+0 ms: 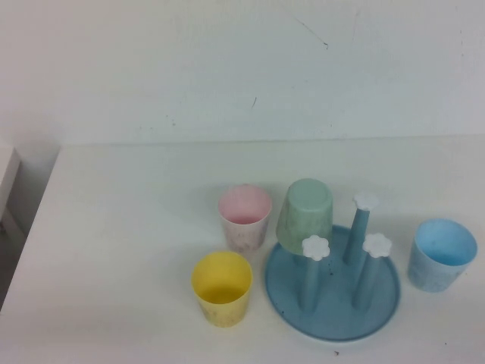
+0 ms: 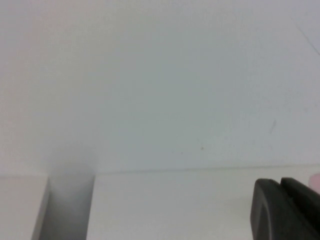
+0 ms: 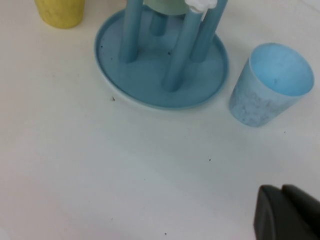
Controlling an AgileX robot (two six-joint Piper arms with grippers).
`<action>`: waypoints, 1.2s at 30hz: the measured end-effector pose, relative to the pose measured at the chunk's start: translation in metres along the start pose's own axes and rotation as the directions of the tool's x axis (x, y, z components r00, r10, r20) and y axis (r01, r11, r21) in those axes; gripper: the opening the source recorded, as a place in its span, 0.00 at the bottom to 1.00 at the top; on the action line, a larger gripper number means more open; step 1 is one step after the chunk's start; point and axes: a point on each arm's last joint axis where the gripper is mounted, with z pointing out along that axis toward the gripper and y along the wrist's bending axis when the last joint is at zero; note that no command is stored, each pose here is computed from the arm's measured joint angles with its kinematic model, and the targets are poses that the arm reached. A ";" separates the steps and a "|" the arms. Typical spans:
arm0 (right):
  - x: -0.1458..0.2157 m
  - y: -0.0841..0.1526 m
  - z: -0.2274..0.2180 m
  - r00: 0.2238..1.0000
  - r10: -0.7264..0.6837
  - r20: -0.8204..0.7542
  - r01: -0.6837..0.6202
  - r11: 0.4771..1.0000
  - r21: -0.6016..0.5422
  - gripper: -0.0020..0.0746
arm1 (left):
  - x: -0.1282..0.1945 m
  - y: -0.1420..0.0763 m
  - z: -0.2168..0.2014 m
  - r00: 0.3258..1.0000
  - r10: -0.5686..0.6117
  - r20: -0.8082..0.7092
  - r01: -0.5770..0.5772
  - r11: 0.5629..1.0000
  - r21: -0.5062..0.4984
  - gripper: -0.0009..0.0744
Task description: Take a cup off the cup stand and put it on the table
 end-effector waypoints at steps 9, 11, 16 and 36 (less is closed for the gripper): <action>0.000 0.001 0.000 1.000 0.004 0.000 -0.004 1.000 -0.007 0.02 | 0.004 0.010 -0.009 0.993 -0.120 0.010 0.121 0.985 -0.124 0.01; 0.000 0.001 0.000 1.000 0.006 0.002 -0.006 1.000 -0.010 0.02 | 0.005 0.010 -0.009 0.992 -0.126 0.002 0.125 0.983 -0.134 0.01; 0.000 0.001 0.000 1.000 0.007 0.003 -0.007 1.000 -0.012 0.02 | 0.012 0.011 -0.009 0.995 -0.061 -0.084 0.048 0.988 -0.149 0.01; 0.000 0.001 0.000 1.000 0.007 0.005 -0.007 1.000 -0.014 0.02 | 0.032 0.010 -0.014 0.942 -0.132 -0.307 0.086 0.984 -0.159 0.01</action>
